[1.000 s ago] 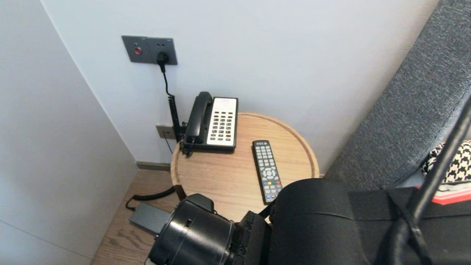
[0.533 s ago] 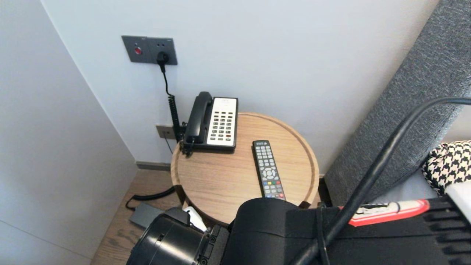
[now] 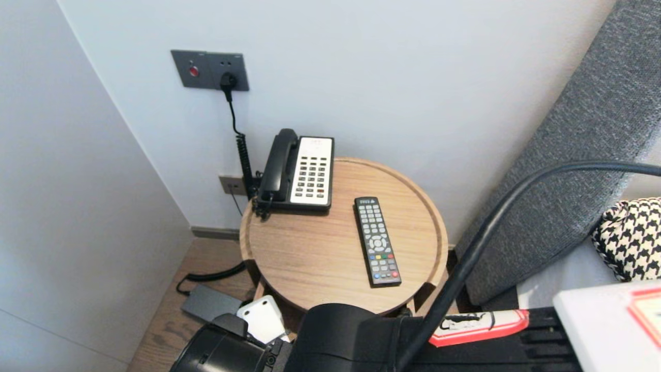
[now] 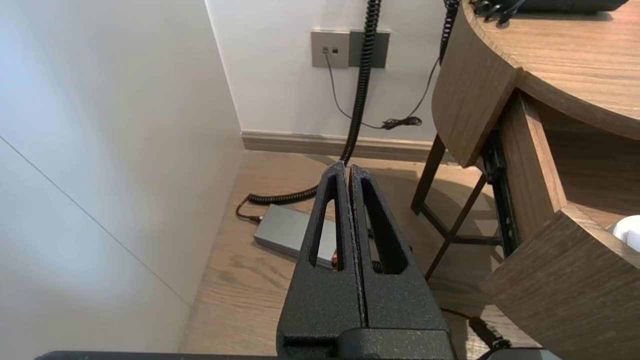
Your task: Take the remote control out of the drawer one by one and place them on the table
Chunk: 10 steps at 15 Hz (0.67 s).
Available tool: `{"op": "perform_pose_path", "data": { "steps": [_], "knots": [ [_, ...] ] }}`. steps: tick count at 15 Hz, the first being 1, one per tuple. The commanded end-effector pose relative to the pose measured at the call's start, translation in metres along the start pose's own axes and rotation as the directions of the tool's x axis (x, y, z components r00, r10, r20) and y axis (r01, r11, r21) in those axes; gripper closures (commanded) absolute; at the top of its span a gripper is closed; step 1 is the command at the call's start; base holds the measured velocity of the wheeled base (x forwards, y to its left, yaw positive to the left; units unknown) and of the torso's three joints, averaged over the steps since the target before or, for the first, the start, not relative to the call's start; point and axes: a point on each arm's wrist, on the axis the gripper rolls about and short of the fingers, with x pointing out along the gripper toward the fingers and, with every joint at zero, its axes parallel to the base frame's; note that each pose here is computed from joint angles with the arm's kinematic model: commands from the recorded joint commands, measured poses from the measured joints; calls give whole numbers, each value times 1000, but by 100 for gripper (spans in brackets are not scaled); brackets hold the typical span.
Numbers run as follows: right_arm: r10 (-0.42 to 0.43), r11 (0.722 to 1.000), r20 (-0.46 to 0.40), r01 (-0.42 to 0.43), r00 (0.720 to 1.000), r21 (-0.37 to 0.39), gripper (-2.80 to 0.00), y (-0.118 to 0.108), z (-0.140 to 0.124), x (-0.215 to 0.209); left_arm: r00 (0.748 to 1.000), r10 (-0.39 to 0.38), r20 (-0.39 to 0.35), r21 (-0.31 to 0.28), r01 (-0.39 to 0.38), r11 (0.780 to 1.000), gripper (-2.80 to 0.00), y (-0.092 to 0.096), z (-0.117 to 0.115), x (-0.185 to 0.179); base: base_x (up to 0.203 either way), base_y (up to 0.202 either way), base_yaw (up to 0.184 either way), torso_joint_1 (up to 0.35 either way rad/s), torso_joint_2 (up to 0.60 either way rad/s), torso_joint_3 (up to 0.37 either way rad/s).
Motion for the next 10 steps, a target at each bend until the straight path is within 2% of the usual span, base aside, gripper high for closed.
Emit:
{"op": "perform_pose_path", "data": {
  "steps": [1, 2, 5, 10],
  "knots": [
    [-57, 998, 18, 56, 998, 7, -280, 1, 0, 10, 1000, 0, -12, 1, 0, 1000, 0, 0, -3, 1, 0, 0, 0, 0, 0, 0],
    [-83, 997, 46, 82, 996, 13, -280, 1, 2, 12, 1000, 1, -9, 1, -1, 1000, 0, 0, -3, 1, 0, 0, 0, 0, 0, 0],
    [-69, 996, 89, 64, 994, 67, -280, 4, 12, 6, 1000, 1, -9, 1, -1, 1000, 0, 0, -3, 1, 0, 0, 0, 0, 0, 0],
    [-66, 995, 94, 59, 993, 77, -280, 5, 14, 7, 1000, 1, -9, 1, -1, 1000, 0, 0, -3, 1, 0, 0, 0, 0, 0, 0]
  ]
}}
